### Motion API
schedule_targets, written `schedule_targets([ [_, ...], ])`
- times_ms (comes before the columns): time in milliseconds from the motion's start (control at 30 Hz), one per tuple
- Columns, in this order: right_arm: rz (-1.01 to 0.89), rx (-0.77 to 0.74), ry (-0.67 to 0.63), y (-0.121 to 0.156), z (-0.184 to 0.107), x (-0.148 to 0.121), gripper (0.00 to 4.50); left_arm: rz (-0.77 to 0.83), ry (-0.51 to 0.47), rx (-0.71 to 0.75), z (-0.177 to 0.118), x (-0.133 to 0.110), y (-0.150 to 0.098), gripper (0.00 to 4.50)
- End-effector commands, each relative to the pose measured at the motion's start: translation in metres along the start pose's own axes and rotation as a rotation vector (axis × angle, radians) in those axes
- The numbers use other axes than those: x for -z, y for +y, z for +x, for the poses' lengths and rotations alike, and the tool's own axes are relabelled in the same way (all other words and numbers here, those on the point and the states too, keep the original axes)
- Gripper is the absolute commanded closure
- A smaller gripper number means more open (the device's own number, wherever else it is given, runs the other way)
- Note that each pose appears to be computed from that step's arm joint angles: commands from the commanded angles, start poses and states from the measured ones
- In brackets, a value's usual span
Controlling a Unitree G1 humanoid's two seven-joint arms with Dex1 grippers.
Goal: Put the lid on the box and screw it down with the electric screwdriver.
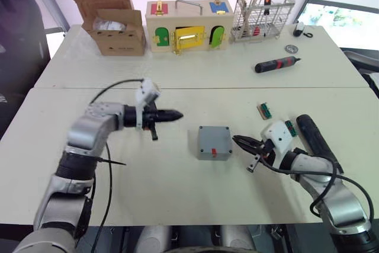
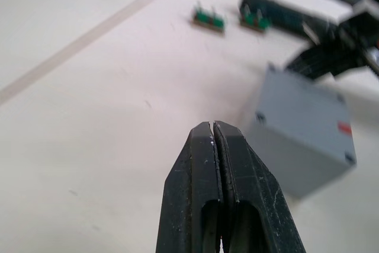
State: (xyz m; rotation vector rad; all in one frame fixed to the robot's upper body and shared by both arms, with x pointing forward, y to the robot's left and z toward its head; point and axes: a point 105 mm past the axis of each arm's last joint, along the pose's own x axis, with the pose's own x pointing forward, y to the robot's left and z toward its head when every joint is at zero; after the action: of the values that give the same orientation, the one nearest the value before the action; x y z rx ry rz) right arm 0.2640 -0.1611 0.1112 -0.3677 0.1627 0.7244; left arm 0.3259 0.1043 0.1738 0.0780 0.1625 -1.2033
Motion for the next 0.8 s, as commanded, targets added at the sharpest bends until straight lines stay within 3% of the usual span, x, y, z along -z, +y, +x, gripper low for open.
schedule_targets([
  [33,0.033,0.104,-0.055,-0.023,-0.021,-0.019,4.40,0.095,-0.070,0.099,-0.006,-0.027,-0.031,4.50],
  [267,0.239,0.323,-0.120,-0.064,-0.051,-0.017,4.40,0.120,-0.093,0.271,0.025,-0.029,-0.073,4.50],
  [533,0.318,0.538,-0.079,-0.066,-0.098,-0.015,4.40,0.231,-0.047,0.307,0.049,-0.013,-0.078,4.50],
  [667,0.277,0.624,-0.006,-0.062,-0.112,0.001,2.54,0.262,-0.041,0.353,0.052,-0.013,-0.083,4.50],
  [800,0.266,0.642,0.002,-0.057,-0.103,0.014,0.66,0.286,-0.059,0.352,0.058,-0.018,-0.082,4.50],
])
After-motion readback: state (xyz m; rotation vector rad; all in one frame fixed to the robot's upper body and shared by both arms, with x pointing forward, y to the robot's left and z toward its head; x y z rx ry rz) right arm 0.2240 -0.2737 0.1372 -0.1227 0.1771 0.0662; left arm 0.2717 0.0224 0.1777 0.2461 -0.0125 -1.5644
